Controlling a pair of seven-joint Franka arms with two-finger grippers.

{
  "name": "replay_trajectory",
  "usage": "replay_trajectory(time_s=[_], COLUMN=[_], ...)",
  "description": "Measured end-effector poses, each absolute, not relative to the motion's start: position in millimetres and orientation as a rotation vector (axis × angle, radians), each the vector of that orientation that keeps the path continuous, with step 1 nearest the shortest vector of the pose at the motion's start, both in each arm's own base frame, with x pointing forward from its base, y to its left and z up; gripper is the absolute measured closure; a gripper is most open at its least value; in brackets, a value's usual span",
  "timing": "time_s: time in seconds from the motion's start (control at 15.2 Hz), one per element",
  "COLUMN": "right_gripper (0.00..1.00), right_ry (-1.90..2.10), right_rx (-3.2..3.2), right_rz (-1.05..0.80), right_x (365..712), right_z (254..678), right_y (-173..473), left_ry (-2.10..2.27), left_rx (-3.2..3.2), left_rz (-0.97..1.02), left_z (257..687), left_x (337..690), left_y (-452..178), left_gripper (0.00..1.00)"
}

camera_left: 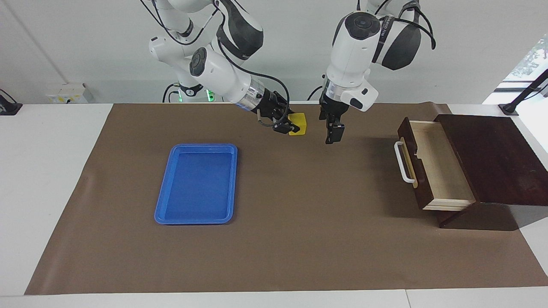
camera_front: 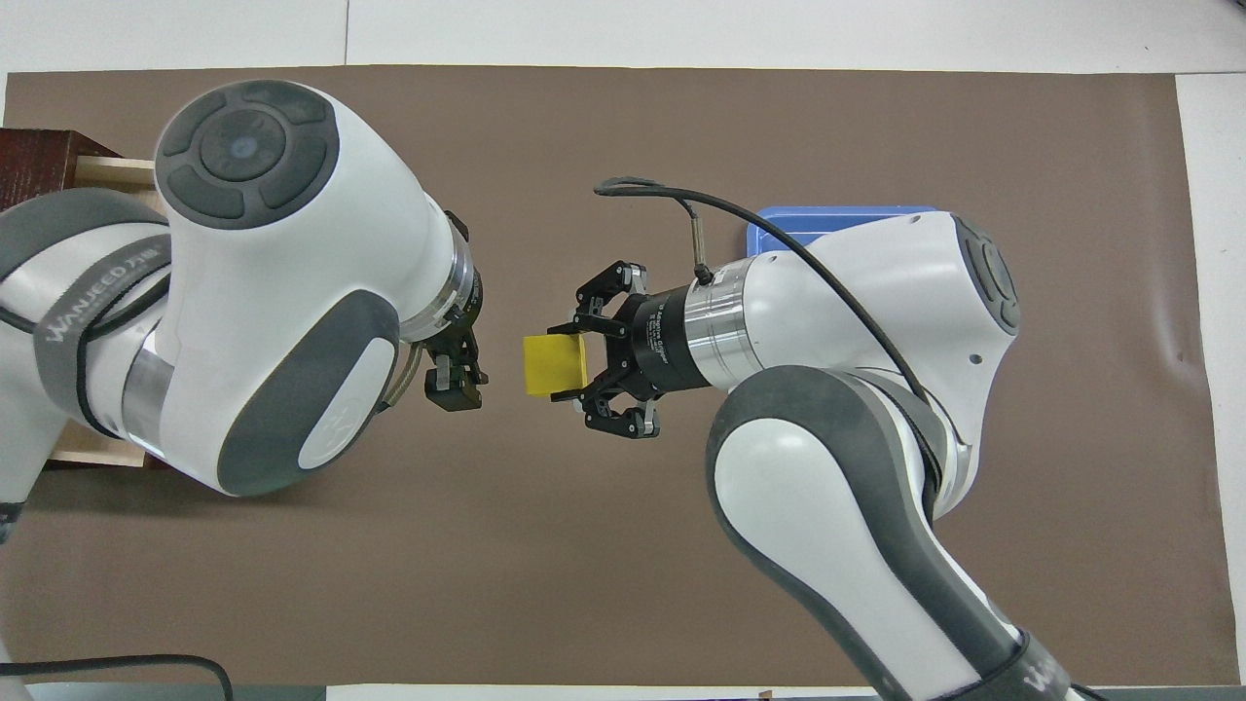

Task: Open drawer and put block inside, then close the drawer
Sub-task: 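Close the left gripper on the block while the right gripper releases it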

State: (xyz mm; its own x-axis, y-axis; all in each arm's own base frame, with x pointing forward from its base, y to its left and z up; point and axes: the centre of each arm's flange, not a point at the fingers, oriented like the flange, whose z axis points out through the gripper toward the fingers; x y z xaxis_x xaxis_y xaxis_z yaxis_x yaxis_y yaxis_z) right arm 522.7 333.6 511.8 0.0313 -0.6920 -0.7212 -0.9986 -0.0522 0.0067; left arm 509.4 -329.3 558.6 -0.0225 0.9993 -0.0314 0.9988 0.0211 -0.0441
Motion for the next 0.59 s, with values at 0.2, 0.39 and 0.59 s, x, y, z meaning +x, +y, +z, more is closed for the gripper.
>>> replay_trajectory(time_s=[0.2,0.39,0.59], right_gripper=[0.45,0.45,0.45], right_ry=[1.714,1.713,1.709], right_rx=[-1.788,-1.784,-1.783], right_rz=[0.771,0.768,0.766], right_x=[526.7,528.8,530.0], right_z=[514.1,515.1,516.9], right_y=[335.2,335.7,336.2], left_ry=[-2.241,-2.245,-2.246], left_rx=[-2.185,-2.176,-2.173], left_rz=[0.084,0.084,0.084], left_z=[558.5,558.3,558.3], left_x=[503.7,497.5,490.1], left_y=[-337.8,-346.3,-356.8], left_gripper=[0.00,0.00,0.00])
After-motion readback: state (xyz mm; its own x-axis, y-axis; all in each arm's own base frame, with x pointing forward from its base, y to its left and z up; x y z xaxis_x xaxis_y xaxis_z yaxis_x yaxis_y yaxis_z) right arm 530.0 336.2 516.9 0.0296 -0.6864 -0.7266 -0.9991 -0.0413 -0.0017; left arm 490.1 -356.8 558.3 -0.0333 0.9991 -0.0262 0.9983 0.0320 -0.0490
